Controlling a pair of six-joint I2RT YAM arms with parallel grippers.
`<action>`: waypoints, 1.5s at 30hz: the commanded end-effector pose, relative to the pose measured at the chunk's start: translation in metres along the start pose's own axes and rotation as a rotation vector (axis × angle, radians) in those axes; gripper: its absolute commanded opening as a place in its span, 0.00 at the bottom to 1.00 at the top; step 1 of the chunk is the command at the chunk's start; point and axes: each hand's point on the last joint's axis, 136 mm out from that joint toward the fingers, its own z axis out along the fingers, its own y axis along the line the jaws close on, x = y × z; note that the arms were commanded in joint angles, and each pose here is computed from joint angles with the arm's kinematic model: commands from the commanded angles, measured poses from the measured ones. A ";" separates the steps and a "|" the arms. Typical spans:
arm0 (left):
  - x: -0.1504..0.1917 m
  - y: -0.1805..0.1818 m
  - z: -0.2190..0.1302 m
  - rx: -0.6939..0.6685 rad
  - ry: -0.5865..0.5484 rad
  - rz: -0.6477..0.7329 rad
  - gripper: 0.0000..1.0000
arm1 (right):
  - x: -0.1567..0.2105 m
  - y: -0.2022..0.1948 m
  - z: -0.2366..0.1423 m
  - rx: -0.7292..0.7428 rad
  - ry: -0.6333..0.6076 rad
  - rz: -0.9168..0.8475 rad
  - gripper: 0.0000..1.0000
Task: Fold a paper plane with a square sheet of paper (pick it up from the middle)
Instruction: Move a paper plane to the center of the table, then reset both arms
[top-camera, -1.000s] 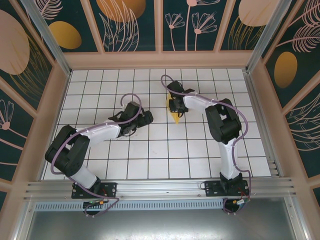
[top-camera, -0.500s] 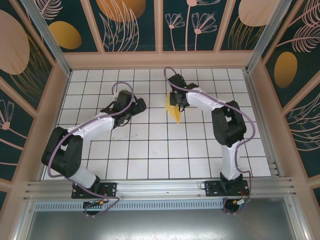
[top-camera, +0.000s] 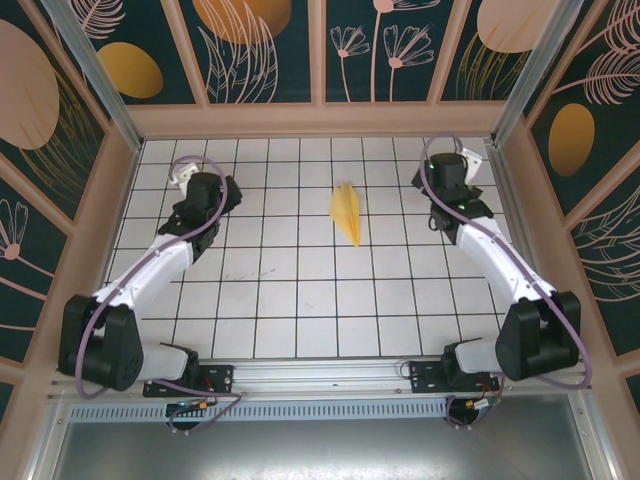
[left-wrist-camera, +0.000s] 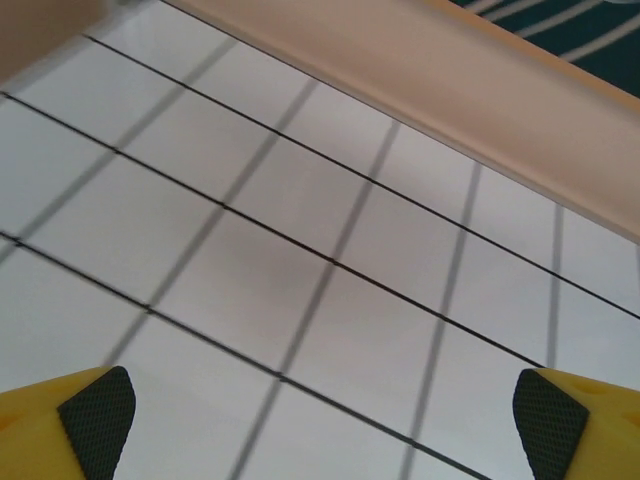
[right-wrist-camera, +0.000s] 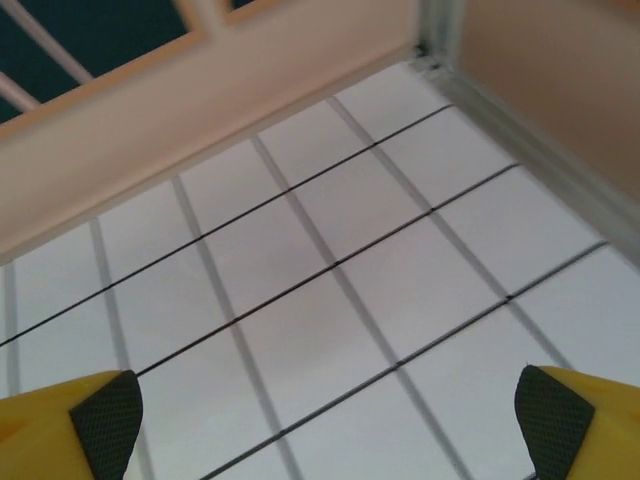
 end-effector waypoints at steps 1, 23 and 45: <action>-0.024 0.038 -0.011 -0.111 -0.174 0.024 0.99 | -0.016 -0.039 0.002 0.082 -0.112 0.037 0.99; 0.016 0.092 -0.002 -0.065 -0.411 0.259 0.98 | 0.062 -0.081 0.033 -0.062 -0.327 -0.181 0.99; 0.023 0.084 0.015 0.119 -0.432 0.249 0.99 | 0.082 -0.052 0.038 -0.296 -0.333 -0.195 0.99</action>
